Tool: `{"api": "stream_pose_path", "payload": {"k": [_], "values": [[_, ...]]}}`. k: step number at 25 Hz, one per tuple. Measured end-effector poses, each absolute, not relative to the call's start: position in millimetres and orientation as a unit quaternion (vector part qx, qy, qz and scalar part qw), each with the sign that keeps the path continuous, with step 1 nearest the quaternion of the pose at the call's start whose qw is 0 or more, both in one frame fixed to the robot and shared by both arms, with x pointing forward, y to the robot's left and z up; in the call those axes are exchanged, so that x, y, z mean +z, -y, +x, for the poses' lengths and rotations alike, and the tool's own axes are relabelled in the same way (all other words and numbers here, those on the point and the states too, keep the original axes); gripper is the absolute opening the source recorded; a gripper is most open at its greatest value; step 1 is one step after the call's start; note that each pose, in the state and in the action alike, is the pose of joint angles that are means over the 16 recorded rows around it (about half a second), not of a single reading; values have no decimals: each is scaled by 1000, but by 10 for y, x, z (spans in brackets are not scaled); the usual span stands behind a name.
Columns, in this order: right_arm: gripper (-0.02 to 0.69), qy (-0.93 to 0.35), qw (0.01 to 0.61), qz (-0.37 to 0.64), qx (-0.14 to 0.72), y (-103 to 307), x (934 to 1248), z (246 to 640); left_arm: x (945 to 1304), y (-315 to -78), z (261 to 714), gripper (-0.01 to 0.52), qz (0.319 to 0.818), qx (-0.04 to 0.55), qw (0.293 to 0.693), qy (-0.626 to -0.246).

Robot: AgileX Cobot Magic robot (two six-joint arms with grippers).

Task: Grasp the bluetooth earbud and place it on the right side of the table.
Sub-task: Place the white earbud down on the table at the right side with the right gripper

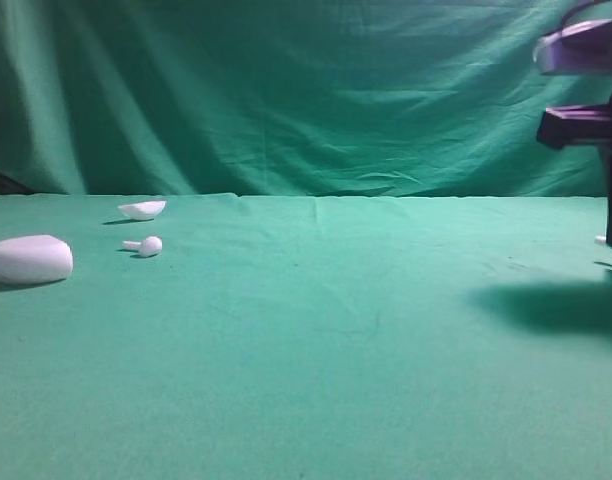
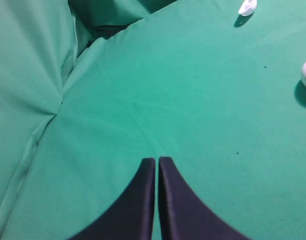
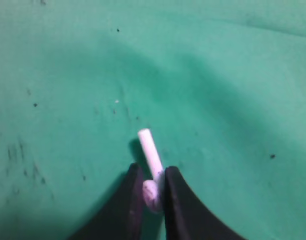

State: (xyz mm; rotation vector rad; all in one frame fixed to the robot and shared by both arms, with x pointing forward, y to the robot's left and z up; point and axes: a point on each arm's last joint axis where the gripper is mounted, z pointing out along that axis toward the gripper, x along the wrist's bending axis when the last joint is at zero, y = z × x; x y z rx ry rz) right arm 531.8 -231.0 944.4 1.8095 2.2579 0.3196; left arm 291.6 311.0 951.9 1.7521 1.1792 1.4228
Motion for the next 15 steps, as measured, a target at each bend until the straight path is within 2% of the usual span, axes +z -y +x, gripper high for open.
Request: {"api": "stream_pose_path", "payload": {"k": [4, 7, 15], "values": [[102, -773, 116, 613, 112, 2296, 9341, 5368, 9519, -3110, 2916, 0, 658, 534, 293, -443], [130, -774, 118, 611, 115, 2288, 9293, 5395, 9519, -3110, 2916, 0, 658, 534, 293, -443], [296, -773, 119, 611, 118, 2282, 9301, 5419, 9519, -3110, 2916, 0, 658, 534, 293, -443]]}}
